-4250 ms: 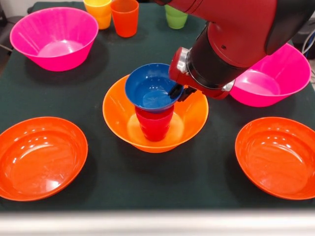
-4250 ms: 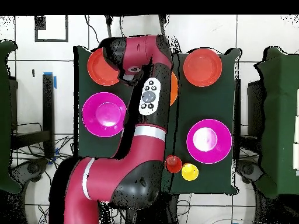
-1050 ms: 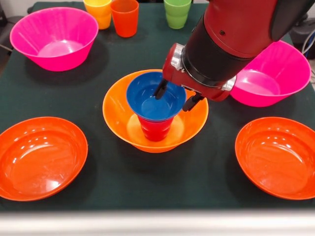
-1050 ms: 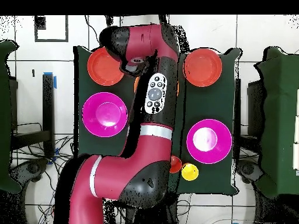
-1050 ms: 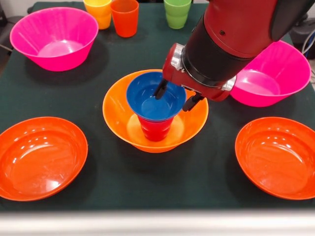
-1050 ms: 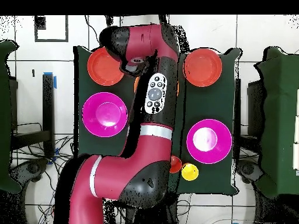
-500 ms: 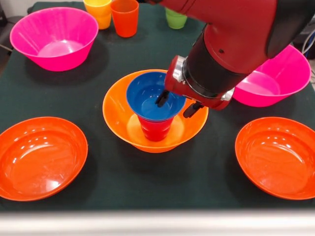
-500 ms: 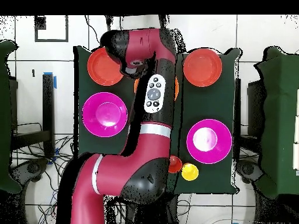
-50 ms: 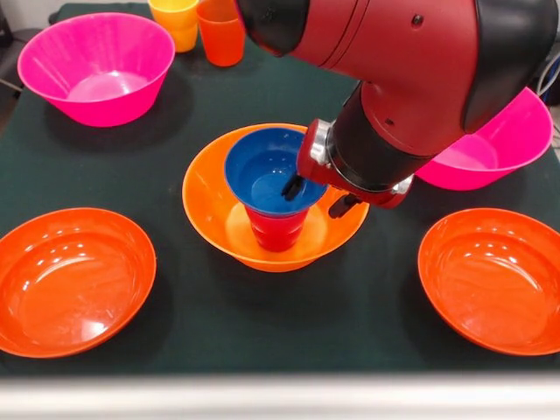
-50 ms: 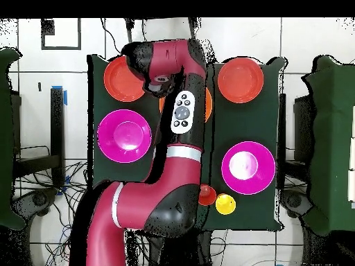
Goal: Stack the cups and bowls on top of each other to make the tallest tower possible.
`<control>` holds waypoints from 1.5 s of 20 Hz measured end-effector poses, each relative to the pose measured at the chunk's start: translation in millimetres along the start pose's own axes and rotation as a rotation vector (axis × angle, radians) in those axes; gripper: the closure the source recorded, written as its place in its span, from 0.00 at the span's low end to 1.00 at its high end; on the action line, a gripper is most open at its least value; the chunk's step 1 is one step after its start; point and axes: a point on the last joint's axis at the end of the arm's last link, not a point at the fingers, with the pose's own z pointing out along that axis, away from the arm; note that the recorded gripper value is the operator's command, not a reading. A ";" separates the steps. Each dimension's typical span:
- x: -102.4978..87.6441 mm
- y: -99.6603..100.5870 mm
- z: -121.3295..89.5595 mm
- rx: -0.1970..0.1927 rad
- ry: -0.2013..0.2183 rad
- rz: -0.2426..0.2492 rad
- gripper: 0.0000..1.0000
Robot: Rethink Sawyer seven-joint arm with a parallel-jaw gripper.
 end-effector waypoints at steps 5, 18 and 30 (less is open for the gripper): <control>2.3 -1.2 1.3 -0.002 0.011 0.002 1.00; 8.6 -15.3 -10.0 -0.001 0.033 0.020 1.00; 11.4 -17.8 -6.9 0.000 0.041 0.024 1.00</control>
